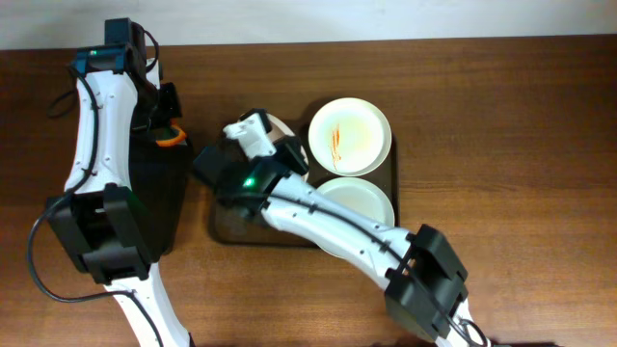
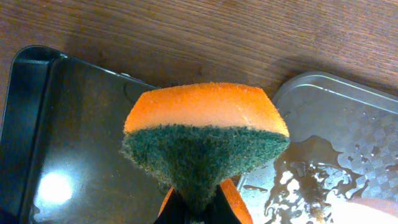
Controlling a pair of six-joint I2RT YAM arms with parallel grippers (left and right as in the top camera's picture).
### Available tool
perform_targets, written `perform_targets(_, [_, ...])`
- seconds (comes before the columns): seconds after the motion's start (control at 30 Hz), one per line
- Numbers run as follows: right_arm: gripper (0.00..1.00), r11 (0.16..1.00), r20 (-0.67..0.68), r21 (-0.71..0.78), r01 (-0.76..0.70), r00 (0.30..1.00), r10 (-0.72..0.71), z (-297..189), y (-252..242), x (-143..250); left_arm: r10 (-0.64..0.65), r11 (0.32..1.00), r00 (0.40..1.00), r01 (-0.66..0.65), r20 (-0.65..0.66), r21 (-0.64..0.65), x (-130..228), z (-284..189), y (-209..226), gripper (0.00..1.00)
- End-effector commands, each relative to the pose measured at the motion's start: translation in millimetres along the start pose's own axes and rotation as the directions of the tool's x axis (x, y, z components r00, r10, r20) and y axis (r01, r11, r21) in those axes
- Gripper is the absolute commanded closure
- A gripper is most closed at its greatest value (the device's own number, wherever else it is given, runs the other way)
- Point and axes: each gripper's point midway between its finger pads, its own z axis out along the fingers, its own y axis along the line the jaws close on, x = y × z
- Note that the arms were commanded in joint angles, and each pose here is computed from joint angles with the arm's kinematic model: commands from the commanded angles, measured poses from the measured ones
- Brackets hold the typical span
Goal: Clean dirty plates on tray and stack at the side
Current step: 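Lift the scrubbed plate with the right gripper and place it right of the tray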
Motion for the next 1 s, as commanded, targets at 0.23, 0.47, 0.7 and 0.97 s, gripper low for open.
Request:
perform_targets(0.23, [0.96,0.973,0.156,0.222,-0.055,0.988,0.021,-33,-43,-29,0.001,1.0,1.0,-0.002,-0.001,-0.01,1,-1,9,1.0])
perform_targets(0.47, [0.96,0.799,-0.309,-0.557,-0.224,0.95,0.051,1,56,22,0.002,1.0,1.0,-0.002,-0.015,-0.011,4,-1,9,1.0])
perform_targets(0.7, [0.96,0.392,-0.661,-0.605,-0.693,0.712,0.237,100,-75,44,0.006,1.0,1.0,-0.006,-0.021,-0.007,6,-1,6,1.0])
perform_targets(0.97, [0.96,0.434,-0.891,-0.057,-0.899,0.242,0.385,189,-208,255,0.04,0.999,0.999,-0.04,-0.024,0.015,9,-1,-12,1.0])
